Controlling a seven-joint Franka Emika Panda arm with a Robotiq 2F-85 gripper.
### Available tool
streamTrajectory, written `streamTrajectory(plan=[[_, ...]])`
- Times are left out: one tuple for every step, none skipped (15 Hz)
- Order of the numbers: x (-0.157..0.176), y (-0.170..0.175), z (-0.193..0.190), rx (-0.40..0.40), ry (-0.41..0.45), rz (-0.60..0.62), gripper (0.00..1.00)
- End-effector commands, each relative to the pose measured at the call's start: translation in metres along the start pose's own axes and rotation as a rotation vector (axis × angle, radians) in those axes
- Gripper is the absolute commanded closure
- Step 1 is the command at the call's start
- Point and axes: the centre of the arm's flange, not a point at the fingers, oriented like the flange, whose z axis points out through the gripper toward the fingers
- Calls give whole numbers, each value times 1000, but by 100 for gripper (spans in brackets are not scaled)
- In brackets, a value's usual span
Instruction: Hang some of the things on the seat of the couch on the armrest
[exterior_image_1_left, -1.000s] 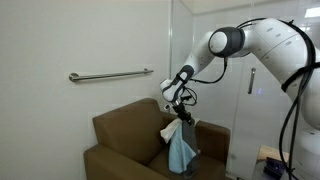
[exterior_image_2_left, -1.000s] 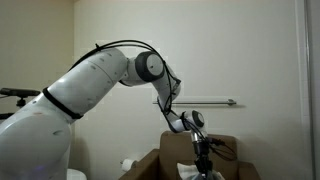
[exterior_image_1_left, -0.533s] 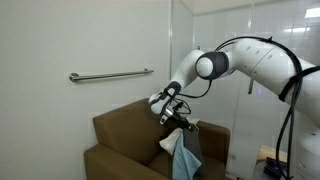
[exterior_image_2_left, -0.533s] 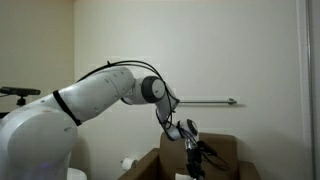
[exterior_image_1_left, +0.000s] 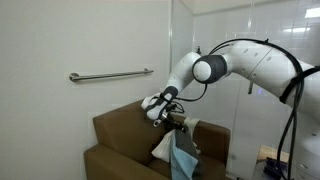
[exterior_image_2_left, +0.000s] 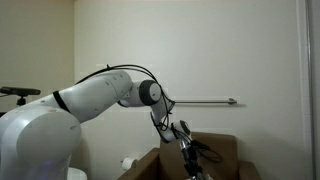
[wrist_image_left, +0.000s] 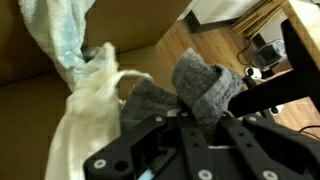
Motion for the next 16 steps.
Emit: streamTrajectory(plan=[[-29,-26,12,-106,154,60,56],[-32,-24,14,-130,184,65,49],[-35,-22,15,-148,199,63,43],[-39,-20,16,-162,208,67,36],[-41,-18,18,-171,217,67,30],[-43,-17,19,-178,218,65,43],[-42,-18,18,-186,208,64,69],[-42,-18,18,-191,203,52,68],[-41,-19,18,-193,199,44,69],[-40,-19,17,-196,191,26,75],[-39,-20,17,-197,187,17,84],[-38,-19,16,-193,183,9,90],[-37,-19,16,-191,181,5,95],[-35,-18,15,-187,174,7,96],[-34,-18,14,-184,167,11,99],[-34,-22,8,-179,165,25,99]])
